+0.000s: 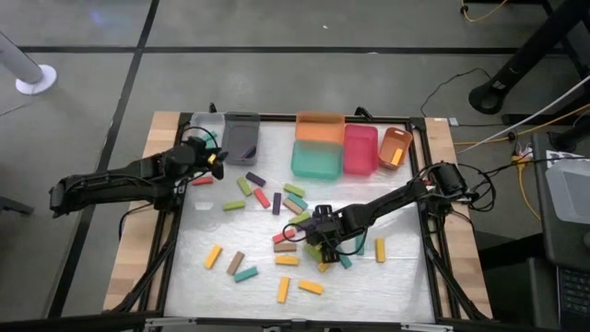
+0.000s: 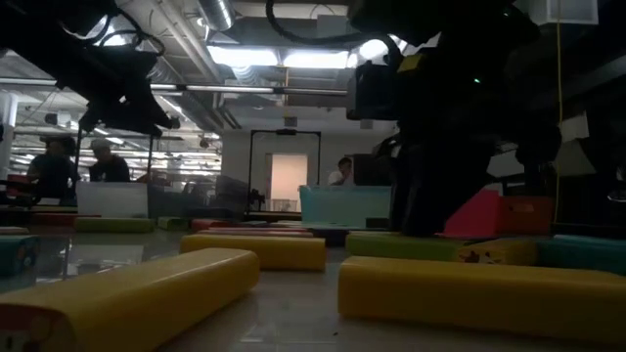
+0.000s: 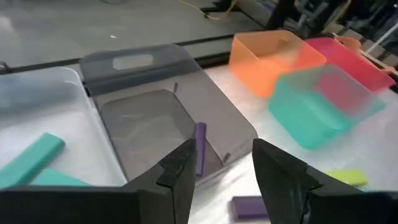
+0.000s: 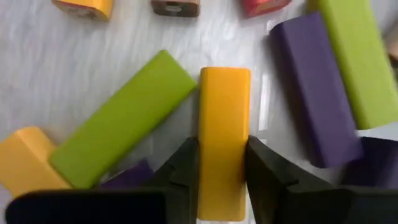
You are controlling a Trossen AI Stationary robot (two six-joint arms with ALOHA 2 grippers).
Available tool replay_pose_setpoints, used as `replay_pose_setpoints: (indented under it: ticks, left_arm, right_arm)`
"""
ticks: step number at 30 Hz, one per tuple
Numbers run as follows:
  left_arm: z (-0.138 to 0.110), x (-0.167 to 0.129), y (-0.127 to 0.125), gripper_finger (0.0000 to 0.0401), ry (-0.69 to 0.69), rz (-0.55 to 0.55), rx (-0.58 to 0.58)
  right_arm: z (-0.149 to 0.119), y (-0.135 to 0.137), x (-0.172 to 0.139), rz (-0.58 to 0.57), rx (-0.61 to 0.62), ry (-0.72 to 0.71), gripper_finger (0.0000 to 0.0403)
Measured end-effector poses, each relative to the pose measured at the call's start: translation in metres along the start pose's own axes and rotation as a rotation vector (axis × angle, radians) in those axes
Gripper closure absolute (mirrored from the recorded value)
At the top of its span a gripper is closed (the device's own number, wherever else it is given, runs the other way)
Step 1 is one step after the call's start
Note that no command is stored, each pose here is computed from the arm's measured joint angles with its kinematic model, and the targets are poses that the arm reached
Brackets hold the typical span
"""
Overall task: Sort blocks
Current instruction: Put the yellow block into the right orange bin
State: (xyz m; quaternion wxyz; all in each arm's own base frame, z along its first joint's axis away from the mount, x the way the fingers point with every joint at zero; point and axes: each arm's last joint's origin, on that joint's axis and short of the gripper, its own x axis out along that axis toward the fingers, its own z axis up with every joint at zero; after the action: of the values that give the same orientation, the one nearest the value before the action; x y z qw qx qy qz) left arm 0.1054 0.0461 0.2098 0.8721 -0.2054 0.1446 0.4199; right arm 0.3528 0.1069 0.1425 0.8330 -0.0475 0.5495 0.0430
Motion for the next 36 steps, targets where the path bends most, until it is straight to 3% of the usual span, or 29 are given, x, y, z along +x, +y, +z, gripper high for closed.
replay_pose_setpoints:
  ticks: [9,19,29,36]
  left_arm:
    - [-0.002,0.0,-0.002,0.0258,0.05,-0.077,0.002]
    - [-0.007,-0.003,-0.012,0.0258,0.206,-0.382,0.07]
    - [-0.013,-0.009,-0.022,0.0258,0.247,-0.477,0.095]
    - [-0.015,-0.003,-0.041,0.0258,0.239,-0.559,0.144]
  right_arm:
    - [0.001,-0.017,-0.044,-0.055,0.012,0.06,0.0311]
    - [-0.003,-0.075,-0.11,-0.341,0.045,0.281,0.0303]
    - [-0.039,-0.142,-0.144,-0.505,0.207,0.479,0.0299]
    - [-0.094,-0.188,-0.157,-0.545,0.409,0.551,0.0298]
